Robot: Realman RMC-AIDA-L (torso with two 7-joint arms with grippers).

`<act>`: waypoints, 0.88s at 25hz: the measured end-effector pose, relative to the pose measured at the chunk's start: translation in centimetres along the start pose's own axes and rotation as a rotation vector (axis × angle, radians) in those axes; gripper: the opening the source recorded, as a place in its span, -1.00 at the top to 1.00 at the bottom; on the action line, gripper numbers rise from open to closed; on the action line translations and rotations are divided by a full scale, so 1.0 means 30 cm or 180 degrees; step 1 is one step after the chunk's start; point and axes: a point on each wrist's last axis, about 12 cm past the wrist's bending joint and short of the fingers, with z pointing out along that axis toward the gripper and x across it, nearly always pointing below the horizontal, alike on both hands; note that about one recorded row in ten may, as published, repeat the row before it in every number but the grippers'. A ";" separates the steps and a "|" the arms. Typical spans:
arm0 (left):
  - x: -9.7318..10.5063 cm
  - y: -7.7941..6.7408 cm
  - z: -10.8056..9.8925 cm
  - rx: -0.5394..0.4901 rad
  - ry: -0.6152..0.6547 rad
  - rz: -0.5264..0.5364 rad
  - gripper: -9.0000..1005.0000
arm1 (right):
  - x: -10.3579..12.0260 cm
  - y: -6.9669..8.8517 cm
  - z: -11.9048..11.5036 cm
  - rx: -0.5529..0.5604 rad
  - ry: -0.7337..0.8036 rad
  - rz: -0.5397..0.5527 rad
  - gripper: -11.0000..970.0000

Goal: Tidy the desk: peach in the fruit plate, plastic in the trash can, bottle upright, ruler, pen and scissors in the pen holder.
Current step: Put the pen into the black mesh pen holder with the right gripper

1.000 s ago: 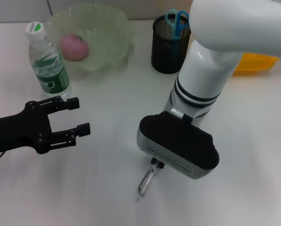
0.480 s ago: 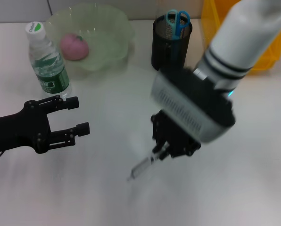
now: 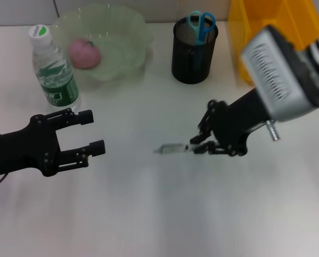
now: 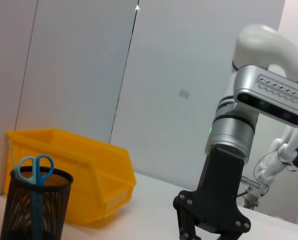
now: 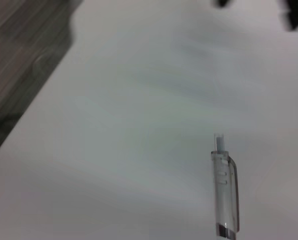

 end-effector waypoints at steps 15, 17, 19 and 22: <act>0.021 -0.034 0.072 0.0094 -0.0170 0.0088 -0.55 | 0.161 0.156 -0.050 0.1127 -0.1577 0.0909 0.76; 0.022 -0.039 0.085 0.0081 -0.0239 0.0106 -0.55 | 0.181 0.163 -0.044 0.1310 -0.1718 0.1045 0.76; 0.025 -0.044 0.097 0.0032 -0.0320 0.0124 -0.55 | 0.193 0.165 -0.031 0.1449 -0.1838 0.1173 0.75; 0.032 -0.049 0.109 -0.0025 -0.0412 0.0152 -0.55 | 0.210 0.164 -0.001 0.1758 -0.2056 0.1302 0.75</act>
